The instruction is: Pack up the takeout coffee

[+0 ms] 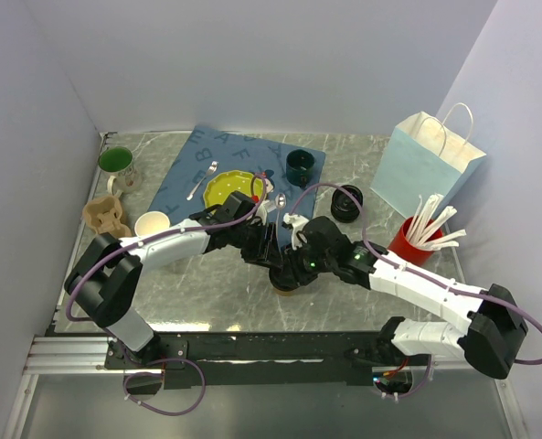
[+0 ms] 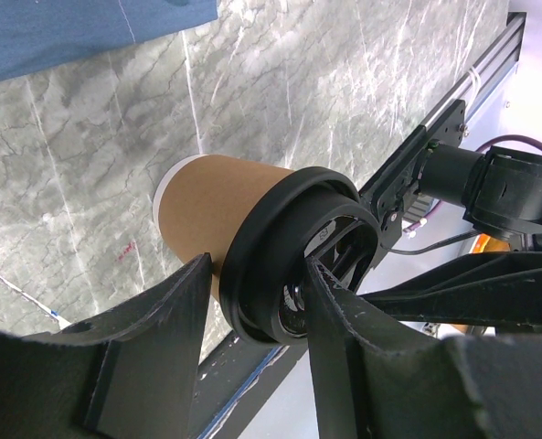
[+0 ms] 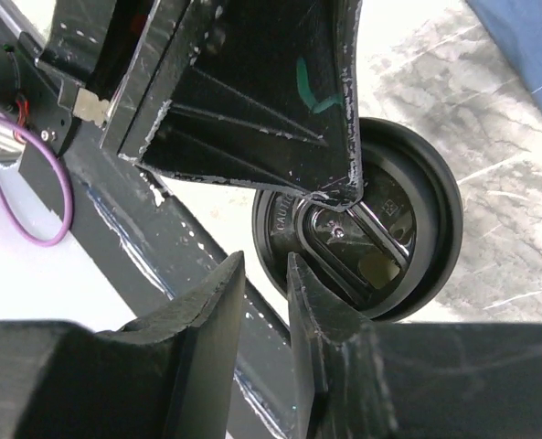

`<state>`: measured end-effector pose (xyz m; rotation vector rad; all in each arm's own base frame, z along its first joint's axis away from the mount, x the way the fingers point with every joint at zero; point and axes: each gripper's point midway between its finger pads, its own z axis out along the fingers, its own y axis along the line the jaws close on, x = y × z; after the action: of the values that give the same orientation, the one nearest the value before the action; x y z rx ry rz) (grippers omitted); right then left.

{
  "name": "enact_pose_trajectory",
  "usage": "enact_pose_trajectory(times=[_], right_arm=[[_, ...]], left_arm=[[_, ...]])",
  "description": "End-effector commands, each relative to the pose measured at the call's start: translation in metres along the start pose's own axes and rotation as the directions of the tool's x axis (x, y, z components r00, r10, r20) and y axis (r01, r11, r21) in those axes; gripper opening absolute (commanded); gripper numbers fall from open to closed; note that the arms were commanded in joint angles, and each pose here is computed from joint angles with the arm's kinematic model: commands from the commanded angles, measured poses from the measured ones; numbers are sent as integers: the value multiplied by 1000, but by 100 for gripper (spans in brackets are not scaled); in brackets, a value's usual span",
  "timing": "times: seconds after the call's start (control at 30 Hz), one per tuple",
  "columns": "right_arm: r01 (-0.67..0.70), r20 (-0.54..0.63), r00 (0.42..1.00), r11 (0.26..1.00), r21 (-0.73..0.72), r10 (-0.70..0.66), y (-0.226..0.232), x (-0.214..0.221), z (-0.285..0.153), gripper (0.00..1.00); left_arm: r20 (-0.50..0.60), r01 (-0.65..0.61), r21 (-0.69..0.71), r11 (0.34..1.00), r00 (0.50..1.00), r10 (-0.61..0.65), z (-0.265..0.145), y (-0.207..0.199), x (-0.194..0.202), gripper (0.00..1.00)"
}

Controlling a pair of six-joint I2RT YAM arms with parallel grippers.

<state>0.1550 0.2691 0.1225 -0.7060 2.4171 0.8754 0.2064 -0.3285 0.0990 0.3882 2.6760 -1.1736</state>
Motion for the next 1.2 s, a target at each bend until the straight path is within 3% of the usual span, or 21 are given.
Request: enact_pose_trajectory(times=[0.0, 0.33, 0.6, 0.87, 1.0, 1.17], right_arm=[[-14, -22, 1000, 995, 99, 16, -20, 13, 8, 32], [-153, -79, 983, 977, 150, 166, -35, 59, 8, 31], [-83, -9, 996, 982, 172, 86, -27, 16, -10, 33], [-90, 140, 987, 990, 106, 75, 6, -46, -50, 36], [-166, 177, 974, 973, 159, 137, 3, -57, -66, 36], [-267, 170, 960, 905, 332, 221, -32, -45, -76, 37]], left_arm=[[-108, 47, -275, 960, 991, -79, 15, 76, 48, 49], [-110, 58, -284, 957, 990, -93, 17, 81, 52, 48], [-100, 37, -264, 964, 993, -66, 15, 68, 38, 49], [-29, -13, -164, 986, 1000, 8, -11, 10, -6, 55], [24, -46, -71, 996, 999, 48, -27, -31, -30, 65], [51, -73, 34, 997, 996, 71, -39, -62, -41, 74]])
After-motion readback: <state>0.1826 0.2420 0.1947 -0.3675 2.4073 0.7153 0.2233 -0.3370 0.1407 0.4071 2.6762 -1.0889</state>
